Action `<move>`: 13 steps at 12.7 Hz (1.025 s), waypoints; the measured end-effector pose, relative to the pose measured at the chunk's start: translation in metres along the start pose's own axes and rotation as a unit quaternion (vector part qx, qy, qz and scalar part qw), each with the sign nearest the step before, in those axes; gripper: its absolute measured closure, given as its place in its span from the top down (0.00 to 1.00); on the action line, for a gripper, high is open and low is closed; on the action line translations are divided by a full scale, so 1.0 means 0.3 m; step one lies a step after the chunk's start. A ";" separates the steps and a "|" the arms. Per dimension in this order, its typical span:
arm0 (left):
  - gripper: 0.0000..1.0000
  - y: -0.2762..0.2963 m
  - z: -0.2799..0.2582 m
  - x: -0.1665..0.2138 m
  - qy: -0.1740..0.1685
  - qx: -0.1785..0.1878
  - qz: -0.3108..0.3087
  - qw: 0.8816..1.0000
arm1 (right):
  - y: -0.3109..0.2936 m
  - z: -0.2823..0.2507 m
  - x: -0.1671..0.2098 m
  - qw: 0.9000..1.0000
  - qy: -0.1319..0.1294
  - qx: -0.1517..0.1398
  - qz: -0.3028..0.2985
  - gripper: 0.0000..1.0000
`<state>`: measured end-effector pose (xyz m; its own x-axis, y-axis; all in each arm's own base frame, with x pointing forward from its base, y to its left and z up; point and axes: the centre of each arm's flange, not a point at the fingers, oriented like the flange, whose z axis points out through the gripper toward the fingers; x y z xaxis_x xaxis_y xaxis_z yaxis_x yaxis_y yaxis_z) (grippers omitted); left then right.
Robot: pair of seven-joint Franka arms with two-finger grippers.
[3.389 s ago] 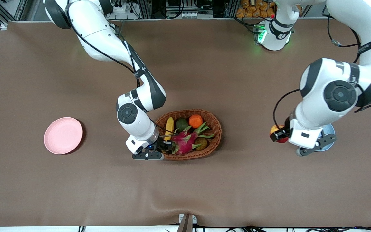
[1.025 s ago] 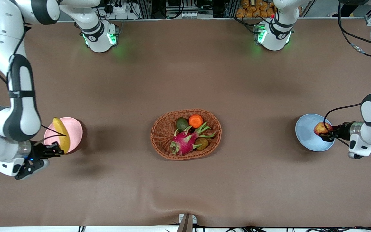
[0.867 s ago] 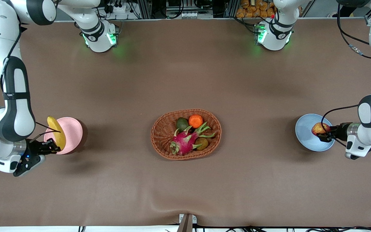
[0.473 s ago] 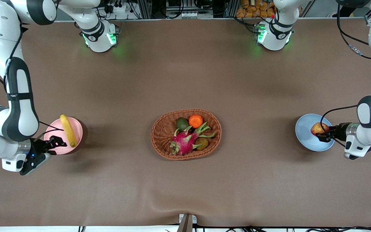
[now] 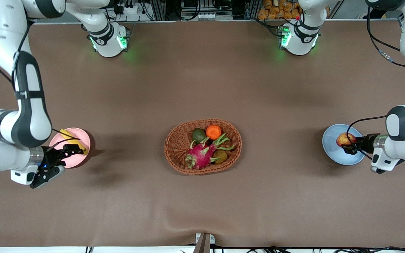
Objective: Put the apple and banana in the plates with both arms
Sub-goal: 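Lower the banana onto the pink plate and open the right gripper, then withdraw the right gripper while the left gripper lowers the apple onto the plate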
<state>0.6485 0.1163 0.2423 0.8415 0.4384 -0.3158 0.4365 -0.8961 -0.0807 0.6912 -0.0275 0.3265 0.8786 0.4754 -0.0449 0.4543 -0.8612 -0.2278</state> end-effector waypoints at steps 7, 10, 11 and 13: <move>0.72 -0.019 0.043 0.001 -0.011 0.036 -0.017 0.999 | -0.108 -0.083 -0.277 0.999 0.030 -0.016 0.025 1.00; 0.72 -0.013 0.074 0.002 -0.015 0.054 -0.018 0.998 | -0.137 -0.175 -0.319 0.996 0.045 -0.030 0.070 1.00; 0.72 0.007 0.098 0.001 -0.015 0.067 -0.024 0.997 | -0.137 -0.198 -0.327 0.994 0.042 -0.045 0.093 1.00; 0.72 0.045 0.126 -0.012 -0.019 0.086 -0.034 0.996 | -0.142 -0.235 -0.346 0.987 0.030 -0.073 0.140 1.00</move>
<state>0.6392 0.1000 0.2065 0.7973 0.4992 -0.3394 0.4291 -0.8641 -0.2630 0.5910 -0.0530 0.4095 0.9778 0.2075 -0.0284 0.2050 -0.9761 -0.0724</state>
